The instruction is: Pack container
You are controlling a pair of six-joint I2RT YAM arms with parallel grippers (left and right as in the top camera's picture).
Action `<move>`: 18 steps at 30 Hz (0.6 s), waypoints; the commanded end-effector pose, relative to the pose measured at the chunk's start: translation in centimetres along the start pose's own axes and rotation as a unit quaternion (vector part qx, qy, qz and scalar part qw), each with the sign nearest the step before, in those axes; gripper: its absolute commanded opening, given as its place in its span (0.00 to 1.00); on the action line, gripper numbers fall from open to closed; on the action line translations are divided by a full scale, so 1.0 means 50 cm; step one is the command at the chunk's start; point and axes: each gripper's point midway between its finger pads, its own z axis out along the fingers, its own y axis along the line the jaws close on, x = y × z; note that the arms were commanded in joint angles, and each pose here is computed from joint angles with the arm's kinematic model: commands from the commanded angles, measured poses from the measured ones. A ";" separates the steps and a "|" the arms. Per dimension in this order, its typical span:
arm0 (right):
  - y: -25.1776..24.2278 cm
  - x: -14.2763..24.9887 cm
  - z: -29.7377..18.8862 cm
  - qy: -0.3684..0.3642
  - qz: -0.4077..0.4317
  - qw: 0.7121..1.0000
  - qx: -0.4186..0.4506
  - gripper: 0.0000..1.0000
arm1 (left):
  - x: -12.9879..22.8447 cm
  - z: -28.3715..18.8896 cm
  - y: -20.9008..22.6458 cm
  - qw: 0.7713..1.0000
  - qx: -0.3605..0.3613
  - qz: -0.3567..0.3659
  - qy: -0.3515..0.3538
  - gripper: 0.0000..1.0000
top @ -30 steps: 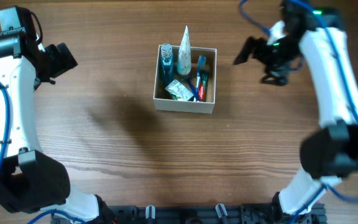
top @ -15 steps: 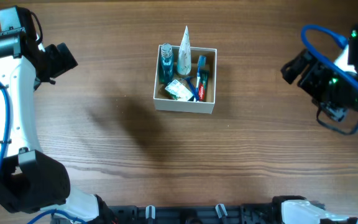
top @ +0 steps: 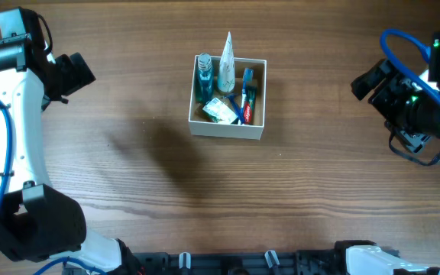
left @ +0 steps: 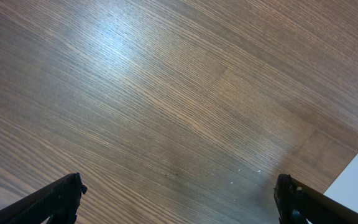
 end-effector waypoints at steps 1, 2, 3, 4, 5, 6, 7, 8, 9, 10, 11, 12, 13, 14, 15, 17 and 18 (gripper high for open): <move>0.001 -0.011 0.001 -0.014 -0.030 0.999 0.006 1.00 | -0.005 -0.001 0.002 1.000 -0.001 -0.004 -0.002 1.00; 0.001 -0.017 0.001 -0.022 -0.037 0.999 0.007 1.00 | -0.005 -0.001 0.002 1.000 -0.001 -0.004 -0.003 1.00; 0.003 -0.026 -0.001 -0.033 -0.050 0.998 0.006 1.00 | -0.005 -0.001 0.002 1.000 -0.001 -0.004 -0.003 1.00; 0.007 -0.033 -0.002 -0.041 -0.065 0.997 0.005 1.00 | -0.005 -0.001 0.002 1.000 -0.001 -0.004 -0.002 1.00; 0.010 -0.040 -0.005 -0.051 -0.083 0.995 0.002 1.00 | -0.005 -0.001 0.002 1.000 -0.001 -0.004 -0.003 1.00; 0.014 -0.048 -0.006 -0.062 -0.102 0.993 0.000 1.00 | -0.005 -0.001 0.002 1.000 -0.001 -0.004 -0.003 1.00; 0.019 -0.054 -0.010 -0.073 -0.124 0.990 -0.006 1.00 | -0.005 -0.001 0.002 1.000 -0.001 -0.004 -0.002 1.00; 0.024 -0.059 -0.015 -0.086 -0.146 0.985 -0.013 1.00 | -0.005 -0.001 0.002 1.000 -0.001 -0.004 -0.002 1.00; 0.028 -0.063 -0.019 -0.097 -0.159 0.982 -0.019 1.00 | -0.005 -0.001 0.002 1.000 -0.001 -0.004 -0.003 1.00; 0.030 -0.067 -0.025 -0.112 -0.172 0.978 -0.026 1.00 | -0.005 -0.001 0.002 1.000 -0.001 -0.004 -0.002 1.00; 0.030 -0.072 -0.031 -0.130 -0.181 0.974 -0.030 1.00 | -0.005 -0.001 0.002 1.000 -0.001 -0.004 -0.002 1.00; 0.029 -0.077 -0.037 -0.150 -0.186 0.970 -0.034 1.00 | -0.005 -0.001 0.002 1.000 -0.001 -0.004 -0.003 1.00; 0.028 -0.080 -0.041 -0.169 -0.194 0.966 -0.039 1.00 | -0.005 -0.001 0.002 1.000 -0.001 -0.004 -0.003 1.00; 0.027 -0.084 -0.044 -0.190 -0.202 0.960 -0.045 1.00 | -0.005 -0.001 0.002 1.000 -0.001 -0.004 -0.003 1.00; 0.028 -0.086 -0.047 -0.212 -0.216 0.952 -0.054 1.00 | -0.005 -0.001 0.002 1.000 -0.001 -0.004 -0.002 1.00; 0.029 -0.086 -0.045 -0.252 -0.248 0.933 -0.067 1.00 | -0.005 -0.001 0.002 1.000 -0.001 -0.004 -0.003 1.00; 0.028 -0.086 -0.041 -0.272 -0.268 0.922 -0.071 1.00 | -0.005 -0.001 0.002 1.000 -0.001 -0.004 -0.003 1.00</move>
